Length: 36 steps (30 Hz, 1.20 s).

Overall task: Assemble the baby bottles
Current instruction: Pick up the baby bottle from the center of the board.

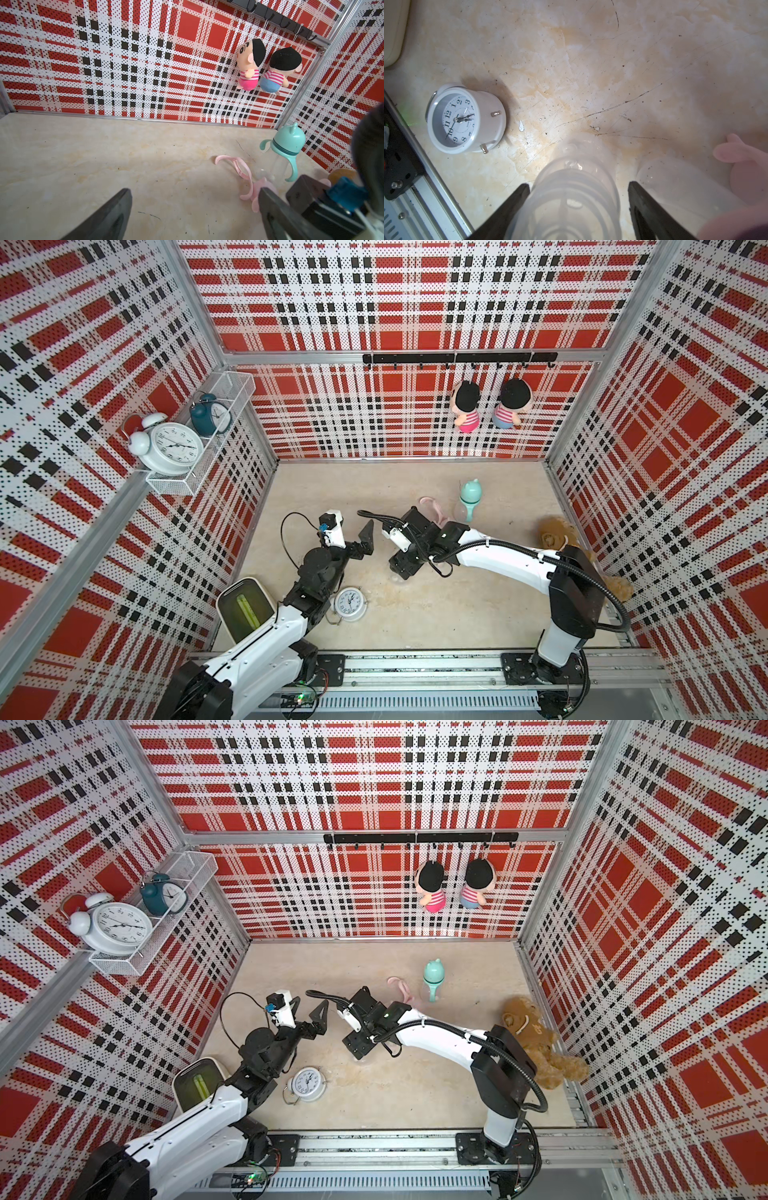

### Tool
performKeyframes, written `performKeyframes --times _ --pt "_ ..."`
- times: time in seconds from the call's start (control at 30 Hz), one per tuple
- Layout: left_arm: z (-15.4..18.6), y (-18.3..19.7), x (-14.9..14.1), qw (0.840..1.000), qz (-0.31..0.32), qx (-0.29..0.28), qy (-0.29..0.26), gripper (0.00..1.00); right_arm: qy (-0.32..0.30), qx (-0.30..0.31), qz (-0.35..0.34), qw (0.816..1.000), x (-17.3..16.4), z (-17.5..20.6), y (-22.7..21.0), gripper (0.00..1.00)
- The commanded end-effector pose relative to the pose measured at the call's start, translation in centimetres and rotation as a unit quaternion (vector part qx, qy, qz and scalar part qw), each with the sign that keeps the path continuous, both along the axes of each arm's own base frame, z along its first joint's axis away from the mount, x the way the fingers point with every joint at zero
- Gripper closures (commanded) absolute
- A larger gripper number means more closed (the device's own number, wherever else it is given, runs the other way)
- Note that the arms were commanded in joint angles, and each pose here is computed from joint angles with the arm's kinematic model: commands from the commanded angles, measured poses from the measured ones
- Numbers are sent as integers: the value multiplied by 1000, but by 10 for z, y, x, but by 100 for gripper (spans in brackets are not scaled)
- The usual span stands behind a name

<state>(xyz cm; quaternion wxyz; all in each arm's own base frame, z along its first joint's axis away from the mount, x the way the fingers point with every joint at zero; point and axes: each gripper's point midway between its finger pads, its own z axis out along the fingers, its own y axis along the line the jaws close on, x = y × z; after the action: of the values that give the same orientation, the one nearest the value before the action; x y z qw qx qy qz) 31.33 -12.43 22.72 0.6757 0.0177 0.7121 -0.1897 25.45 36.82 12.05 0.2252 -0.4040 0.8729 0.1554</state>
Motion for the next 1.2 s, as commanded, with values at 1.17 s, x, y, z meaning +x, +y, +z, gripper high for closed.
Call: performKeyframes --times 1.17 --pt "13 -110 -73 948 -273 114 -114 5 -62 136 -10 989 4 187 -42 42"
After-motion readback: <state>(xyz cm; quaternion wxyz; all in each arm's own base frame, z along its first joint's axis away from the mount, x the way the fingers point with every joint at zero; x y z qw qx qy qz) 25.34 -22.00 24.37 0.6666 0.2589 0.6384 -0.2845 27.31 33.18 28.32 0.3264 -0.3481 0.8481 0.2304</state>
